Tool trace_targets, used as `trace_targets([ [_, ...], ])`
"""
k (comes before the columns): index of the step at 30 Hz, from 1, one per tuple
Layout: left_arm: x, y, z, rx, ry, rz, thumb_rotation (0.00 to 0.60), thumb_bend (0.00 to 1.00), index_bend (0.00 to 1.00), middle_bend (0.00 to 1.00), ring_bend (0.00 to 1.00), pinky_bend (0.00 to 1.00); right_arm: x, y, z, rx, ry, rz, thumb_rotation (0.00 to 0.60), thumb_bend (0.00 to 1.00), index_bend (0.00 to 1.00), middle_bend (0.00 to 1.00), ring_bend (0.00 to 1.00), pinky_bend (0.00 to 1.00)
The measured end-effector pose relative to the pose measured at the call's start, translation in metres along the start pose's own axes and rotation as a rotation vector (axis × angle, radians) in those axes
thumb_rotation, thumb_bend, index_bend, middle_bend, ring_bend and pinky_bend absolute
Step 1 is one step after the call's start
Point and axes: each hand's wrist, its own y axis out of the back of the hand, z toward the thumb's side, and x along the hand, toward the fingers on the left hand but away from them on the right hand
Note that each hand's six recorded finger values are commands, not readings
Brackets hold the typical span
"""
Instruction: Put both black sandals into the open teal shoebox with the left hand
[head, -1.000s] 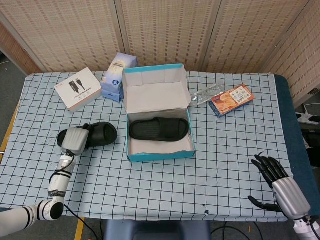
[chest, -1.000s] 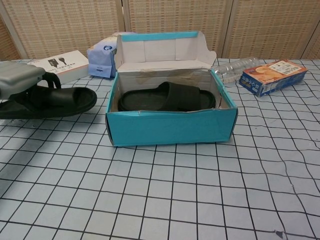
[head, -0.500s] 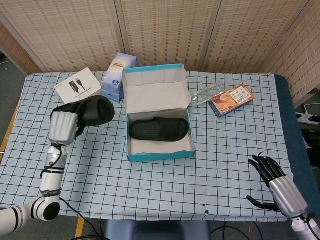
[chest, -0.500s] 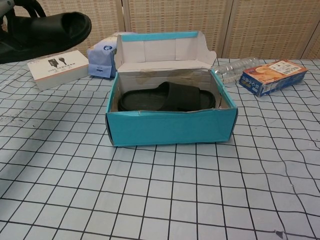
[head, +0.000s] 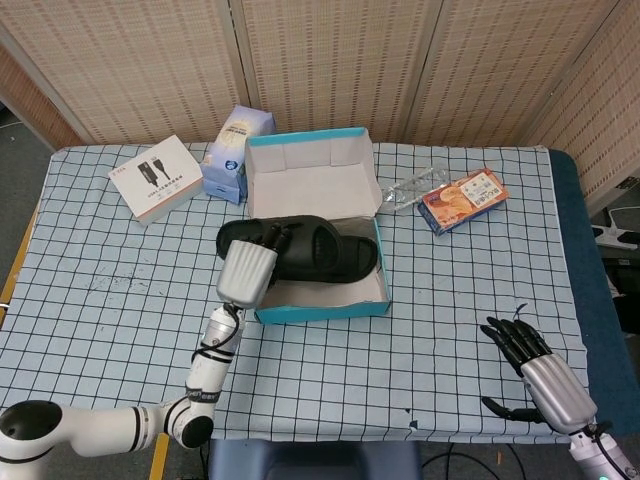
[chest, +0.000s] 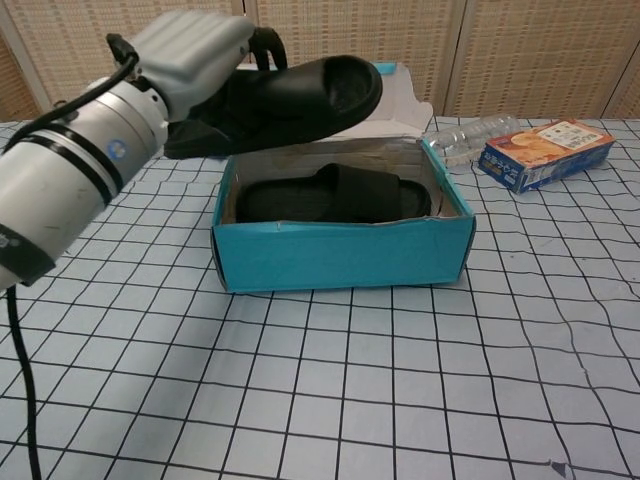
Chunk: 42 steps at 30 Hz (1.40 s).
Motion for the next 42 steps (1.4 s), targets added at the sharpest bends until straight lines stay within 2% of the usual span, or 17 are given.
trace_targets([
  [3, 0.012, 0.01, 0.022, 0.062, -0.03, 0.069, 0.6, 0.47, 0.49, 0.6, 0.58, 0.71, 0.0, 0.001, -0.001, -0.003, -0.002, 0.001, 0.47, 0.15, 0.0, 0.0, 0.0, 0.0],
  [5, 0.013, 0.013, 0.03, 0.053, -0.037, 0.075, 0.6, 0.47, 0.48, 0.6, 0.58, 0.71, -0.001, 0.001, -0.003, -0.006, -0.008, 0.0, 0.471, 0.15, 0.0, 0.0, 0.0, 0.0],
  [15, 0.012, -0.003, 0.069, 0.001, -0.049, -0.069, 0.6, 0.46, 0.47, 0.6, 0.59, 0.72, -0.006, 0.0, -0.008, -0.007, -0.025, 0.006, 0.47, 0.15, 0.0, 0.0, 0.0, 0.0],
  [25, 0.014, -0.009, 0.082, 0.087, -0.012, -0.133, 0.6, 0.47, 0.47, 0.61, 0.6, 0.74, -0.006, -0.002, -0.007, -0.006, -0.017, 0.017, 0.47, 0.15, 0.0, 0.0, 0.0, 0.0],
  [30, 0.009, -0.019, 0.077, 0.152, 0.034, -0.225, 0.6, 0.47, 0.46, 0.61, 0.6, 0.74, -0.005, 0.0, -0.007, -0.01, -0.018, 0.009, 0.471, 0.15, 0.0, 0.0, 0.0, 0.0],
  [33, 0.004, -0.023, 0.079, 0.158, 0.041, -0.271, 0.6, 0.47, 0.46, 0.61, 0.6, 0.74, -0.005, 0.001, -0.007, -0.01, -0.017, 0.009, 0.469, 0.15, 0.0, 0.0, 0.0, 0.0],
  [42, 0.0, -0.02, 0.101, 0.175, 0.003, -0.272, 0.6, 0.47, 0.43, 0.61, 0.6, 0.74, -0.004, 0.0, -0.006, -0.013, -0.008, 0.014, 0.471, 0.15, 0.0, 0.0, 0.0, 0.0],
])
